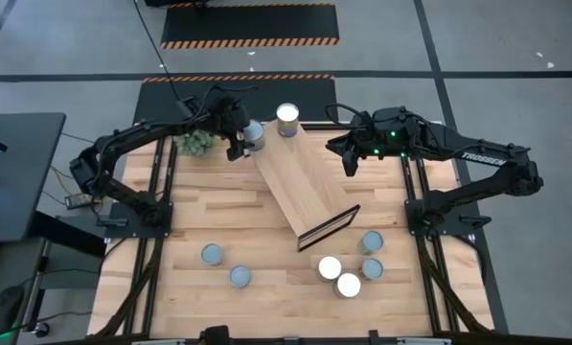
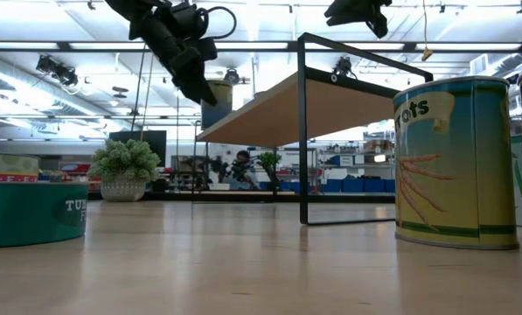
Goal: Pick and place cans onto a shelf
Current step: Put the canned peas on the shelf
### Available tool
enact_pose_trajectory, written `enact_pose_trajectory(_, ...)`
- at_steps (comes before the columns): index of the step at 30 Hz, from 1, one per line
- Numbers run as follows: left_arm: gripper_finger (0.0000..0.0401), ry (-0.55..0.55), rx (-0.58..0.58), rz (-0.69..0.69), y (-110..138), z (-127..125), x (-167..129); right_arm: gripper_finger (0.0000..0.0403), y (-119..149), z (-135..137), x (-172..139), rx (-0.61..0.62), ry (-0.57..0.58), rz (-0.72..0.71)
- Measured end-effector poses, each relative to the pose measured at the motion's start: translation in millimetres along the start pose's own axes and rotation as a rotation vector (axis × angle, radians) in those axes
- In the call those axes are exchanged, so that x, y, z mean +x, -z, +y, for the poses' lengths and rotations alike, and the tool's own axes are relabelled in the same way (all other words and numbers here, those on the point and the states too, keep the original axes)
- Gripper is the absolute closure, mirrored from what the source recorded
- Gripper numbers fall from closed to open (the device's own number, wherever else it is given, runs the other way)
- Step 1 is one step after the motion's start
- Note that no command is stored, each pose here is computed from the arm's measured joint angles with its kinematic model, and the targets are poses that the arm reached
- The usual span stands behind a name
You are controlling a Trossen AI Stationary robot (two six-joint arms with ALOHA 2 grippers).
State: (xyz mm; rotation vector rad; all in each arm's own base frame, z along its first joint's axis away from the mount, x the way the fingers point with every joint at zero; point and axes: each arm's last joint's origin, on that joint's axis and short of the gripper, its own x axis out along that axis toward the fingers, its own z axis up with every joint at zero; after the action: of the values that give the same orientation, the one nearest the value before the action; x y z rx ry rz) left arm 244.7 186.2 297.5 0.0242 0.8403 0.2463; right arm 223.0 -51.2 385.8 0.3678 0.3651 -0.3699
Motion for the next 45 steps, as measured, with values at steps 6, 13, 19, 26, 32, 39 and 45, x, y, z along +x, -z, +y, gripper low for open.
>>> enact_pose_trajectory(6, 0.0082, 0.000, -0.023, -0.002, -0.3, -0.4, 0.4, 0.0318, 0.0, 0.0, 0.0, 0.005, 0.000, 0.000)
enact_pose_trajectory(13, 0.0021, -0.025, -0.041, 0.016, 1.4, 0.5, 3.2, 0.0318, 0.0, 0.0, 0.0, 0.015, 0.000, 0.000)
enact_pose_trajectory(19, 0.0014, -0.071, -0.007, 0.018, 0.2, 2.0, 2.7, 0.0318, -0.1, 0.0, 0.1, 0.016, 0.000, -0.001)
enact_pose_trajectory(26, 0.0018, -0.089, 0.082, 0.008, -4.3, -3.0, 3.5, 0.0318, -1.4, 0.4, 0.1, 0.019, -0.005, -0.014)
enact_pose_trajectory(32, 0.0019, -0.104, 0.095, -0.033, -9.1, -2.8, 3.2, 0.0318, -1.4, 0.5, 0.0, 0.020, -0.006, -0.014)
enact_pose_trajectory(39, 0.0019, -0.122, 0.101, -0.071, -13.0, -1.4, 2.8, 0.0318, -1.5, 0.5, 0.0, 0.020, -0.006, -0.015)
enact_pose_trajectory(45, 0.0019, -0.132, 0.099, -0.094, -15.2, -0.5, 2.1, 0.0318, -2.9, 1.0, 0.0, 0.019, -0.011, -0.030)
